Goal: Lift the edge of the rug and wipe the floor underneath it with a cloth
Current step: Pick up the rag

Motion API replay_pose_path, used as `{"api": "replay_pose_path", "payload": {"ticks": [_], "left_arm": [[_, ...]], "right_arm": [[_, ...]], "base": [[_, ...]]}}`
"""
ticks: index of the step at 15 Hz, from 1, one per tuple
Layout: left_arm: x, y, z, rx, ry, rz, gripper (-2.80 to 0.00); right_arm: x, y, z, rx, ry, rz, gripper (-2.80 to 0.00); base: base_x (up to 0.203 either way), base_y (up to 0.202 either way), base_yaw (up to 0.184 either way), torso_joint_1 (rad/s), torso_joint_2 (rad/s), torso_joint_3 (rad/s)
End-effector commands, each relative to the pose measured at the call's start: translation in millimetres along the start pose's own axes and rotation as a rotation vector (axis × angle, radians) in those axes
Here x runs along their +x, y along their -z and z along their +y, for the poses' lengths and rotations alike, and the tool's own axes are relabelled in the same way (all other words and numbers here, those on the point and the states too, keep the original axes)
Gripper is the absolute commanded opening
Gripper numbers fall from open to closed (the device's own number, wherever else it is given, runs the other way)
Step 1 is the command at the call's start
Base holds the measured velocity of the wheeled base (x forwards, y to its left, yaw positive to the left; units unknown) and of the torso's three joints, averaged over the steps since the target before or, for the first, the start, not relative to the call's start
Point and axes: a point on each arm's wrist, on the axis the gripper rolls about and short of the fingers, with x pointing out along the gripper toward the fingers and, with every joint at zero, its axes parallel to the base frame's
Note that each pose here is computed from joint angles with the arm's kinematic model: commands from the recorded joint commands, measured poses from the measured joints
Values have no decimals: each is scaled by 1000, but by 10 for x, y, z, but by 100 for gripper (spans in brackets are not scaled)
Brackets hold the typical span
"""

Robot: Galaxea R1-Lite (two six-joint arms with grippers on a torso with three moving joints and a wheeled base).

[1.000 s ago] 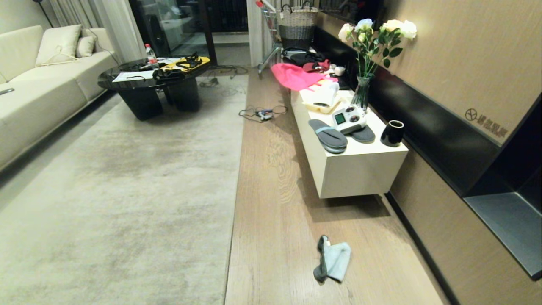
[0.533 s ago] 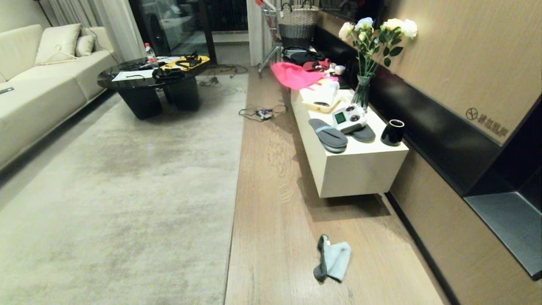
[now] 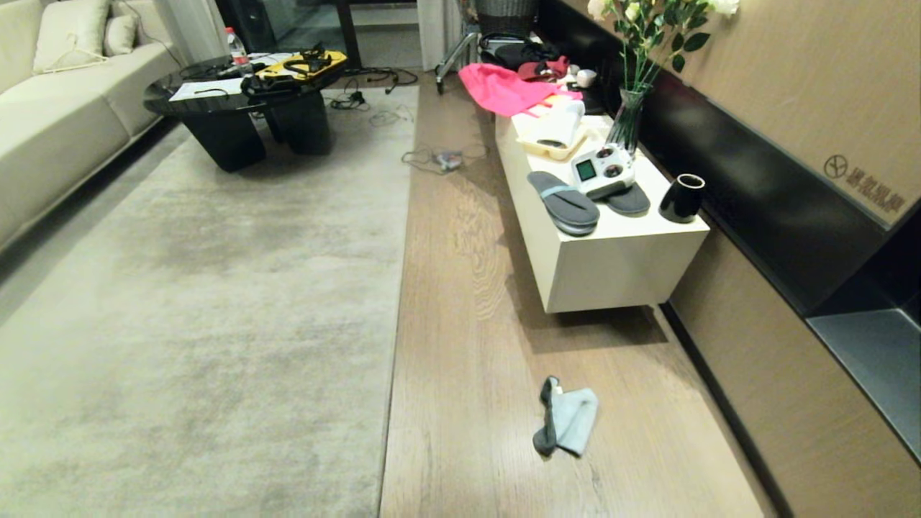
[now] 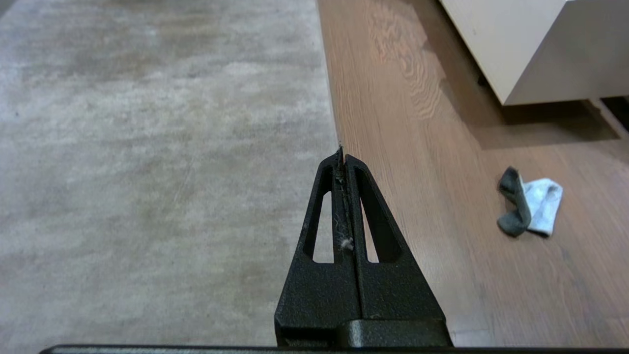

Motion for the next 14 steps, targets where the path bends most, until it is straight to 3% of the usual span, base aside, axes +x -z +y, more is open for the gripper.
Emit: {"api": "replay_pose_path", "payload": {"ticks": [1,14], "left_arm": [[1,-1,0,0,0,1,-280],[1,0,0,0,1,2,-280]], "right_arm": [[1,-1,0,0,0,1,-280],[1,-1,0,0,0,1,-280]], "base": [[0,0,0,0,5,-197],[0,0,0,5,3,-197]]}}
